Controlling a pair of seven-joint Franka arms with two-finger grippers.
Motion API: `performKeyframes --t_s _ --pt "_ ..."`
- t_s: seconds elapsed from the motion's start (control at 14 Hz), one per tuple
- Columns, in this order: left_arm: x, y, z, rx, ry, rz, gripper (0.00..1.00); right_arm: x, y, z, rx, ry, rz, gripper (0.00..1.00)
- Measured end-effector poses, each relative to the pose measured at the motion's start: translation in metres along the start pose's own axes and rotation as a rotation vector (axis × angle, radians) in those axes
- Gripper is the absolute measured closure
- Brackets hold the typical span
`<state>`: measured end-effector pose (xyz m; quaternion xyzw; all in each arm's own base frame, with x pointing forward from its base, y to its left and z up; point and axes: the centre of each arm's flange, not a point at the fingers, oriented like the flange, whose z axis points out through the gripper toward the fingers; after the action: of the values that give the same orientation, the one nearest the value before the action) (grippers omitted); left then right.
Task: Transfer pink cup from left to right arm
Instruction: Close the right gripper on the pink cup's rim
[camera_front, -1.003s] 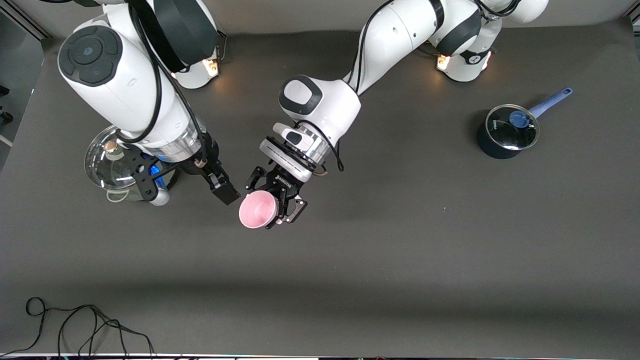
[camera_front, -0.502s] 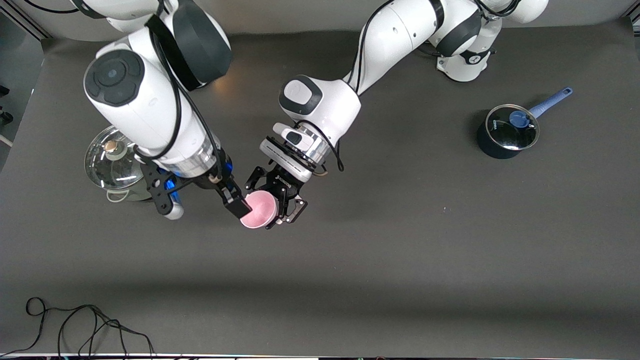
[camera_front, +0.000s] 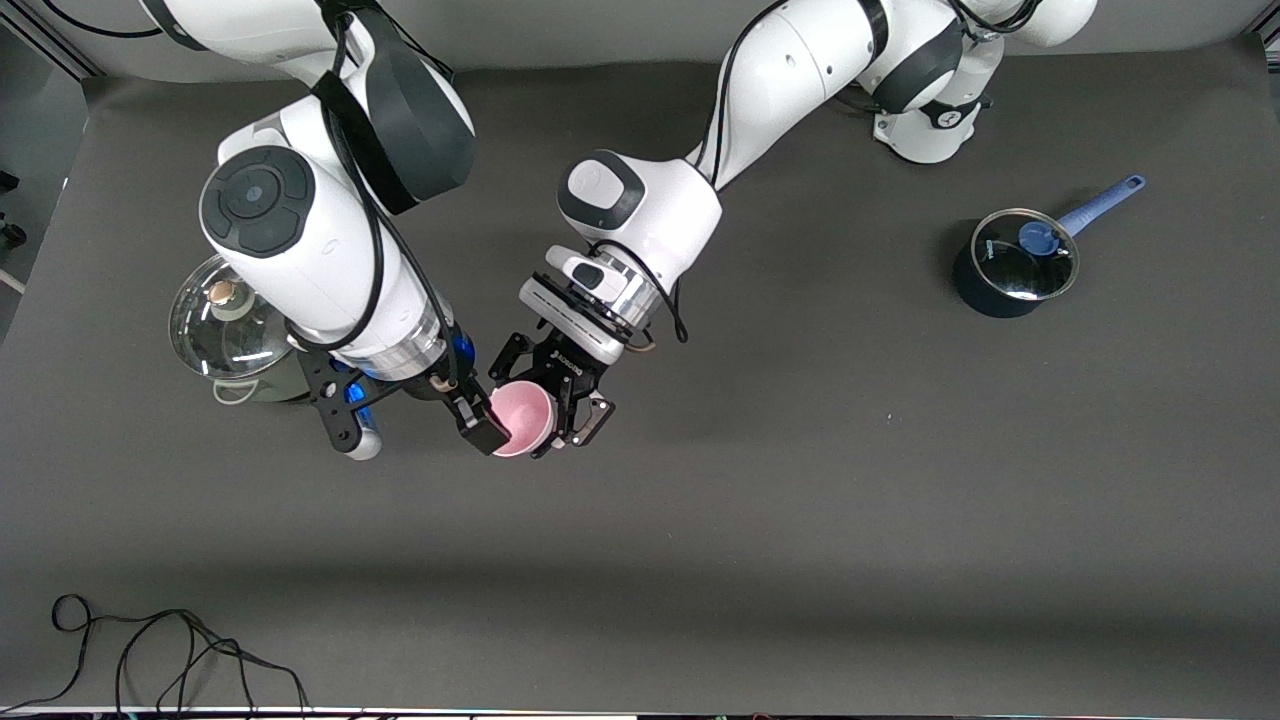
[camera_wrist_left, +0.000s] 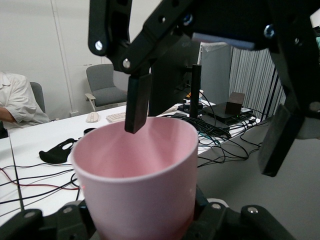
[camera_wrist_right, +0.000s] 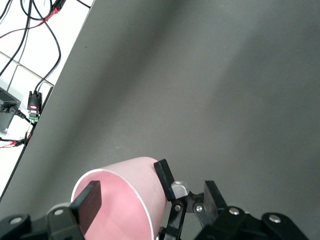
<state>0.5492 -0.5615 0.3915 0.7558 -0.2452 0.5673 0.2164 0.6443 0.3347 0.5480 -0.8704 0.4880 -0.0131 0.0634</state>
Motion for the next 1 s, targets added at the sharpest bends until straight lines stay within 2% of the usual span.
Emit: performKeyframes --t_s 0.07,0.29,0.36,0.43,0.86,0.93,1.0 --pt "0.0 0.0 0.0 0.0 0.0 0.0 0.34 -0.002 0.0 0.0 0.0 -0.001 -0.002 0.12" --pt "0.0 0.0 0.0 0.0 0.0 0.0 0.34 -0.011 0.001 0.0 -0.013 -0.013 -0.015 0.12" --pt "0.0 0.0 0.0 0.0 0.0 0.0 0.34 -0.012 0.001 -0.001 -0.017 -0.015 -0.017 0.17" --pt "0.0 0.0 0.0 0.0 0.0 0.0 0.34 -0.013 0.002 -0.001 -0.02 -0.016 -0.017 0.17" --pt "0.0 0.001 0.0 -0.003 0.0 0.0 0.34 -0.013 0.001 -0.001 -0.017 -0.016 -0.017 0.84" --pt "0.0 0.002 0.0 -0.004 0.0 0.005 0.34 -0.013 0.002 -0.001 -0.023 -0.016 -0.018 0.93" --pt "0.0 0.003 0.0 -0.005 0.0 0.014 0.34 -0.013 0.003 -0.001 -0.027 -0.016 -0.019 0.93"
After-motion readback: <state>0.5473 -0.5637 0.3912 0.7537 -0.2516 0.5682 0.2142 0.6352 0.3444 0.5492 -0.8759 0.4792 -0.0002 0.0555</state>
